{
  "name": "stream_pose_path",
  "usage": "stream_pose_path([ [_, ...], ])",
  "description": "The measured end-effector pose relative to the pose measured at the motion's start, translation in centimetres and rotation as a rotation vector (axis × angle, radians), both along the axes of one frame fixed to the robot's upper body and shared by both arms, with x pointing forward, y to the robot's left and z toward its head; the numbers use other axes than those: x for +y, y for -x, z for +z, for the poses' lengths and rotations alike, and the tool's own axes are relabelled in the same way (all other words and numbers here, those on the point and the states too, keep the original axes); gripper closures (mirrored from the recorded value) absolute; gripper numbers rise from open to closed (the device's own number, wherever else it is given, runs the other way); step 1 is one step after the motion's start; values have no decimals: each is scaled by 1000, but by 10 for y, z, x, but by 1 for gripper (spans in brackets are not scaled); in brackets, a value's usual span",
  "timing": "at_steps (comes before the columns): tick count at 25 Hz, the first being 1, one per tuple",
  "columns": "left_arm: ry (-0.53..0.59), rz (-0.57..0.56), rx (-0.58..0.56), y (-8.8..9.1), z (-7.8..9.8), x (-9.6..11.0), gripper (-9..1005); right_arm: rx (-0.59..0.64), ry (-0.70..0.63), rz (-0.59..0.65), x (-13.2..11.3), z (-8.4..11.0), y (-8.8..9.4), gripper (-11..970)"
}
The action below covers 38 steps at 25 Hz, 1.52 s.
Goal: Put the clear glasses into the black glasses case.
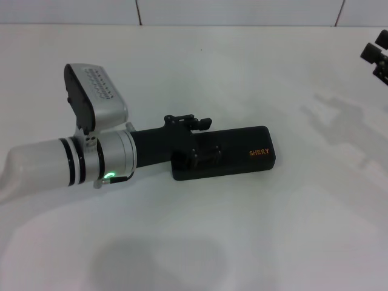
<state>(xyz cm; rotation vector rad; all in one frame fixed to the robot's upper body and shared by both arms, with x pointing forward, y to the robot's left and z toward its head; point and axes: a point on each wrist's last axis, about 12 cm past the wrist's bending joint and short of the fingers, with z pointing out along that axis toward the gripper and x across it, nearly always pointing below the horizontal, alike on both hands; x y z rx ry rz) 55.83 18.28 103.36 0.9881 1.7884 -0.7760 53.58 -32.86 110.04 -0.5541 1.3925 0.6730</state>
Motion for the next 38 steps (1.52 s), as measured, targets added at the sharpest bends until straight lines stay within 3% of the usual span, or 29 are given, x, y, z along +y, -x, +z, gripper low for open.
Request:
stream_pose_path([
  [3,54,-16,-9,6,3,1,326,-11,21,61,9,0,0,518],
  [9,292,-139,-89,29,30,12,317,8,111,279,38,-1,2,513],
  [15,383,-286,-171,60,43,38,307,37,207,557,65,1,7,293],
  [17,377,-338,-191,70,41,42,225,36,207,600,71,0,10,239],
  [20,359,-398,-201,81,38,46,102,41,210,632,79,-3,13,157],
  [22,354,-403,-202,84,35,47,102,47,228,657,83,-5,14,103],
  [28,353,-393,-197,88,33,50,102,50,238,684,86,-5,15,74],
  [38,357,-389,-199,88,33,50,102,25,250,683,85,-8,18,74],
])
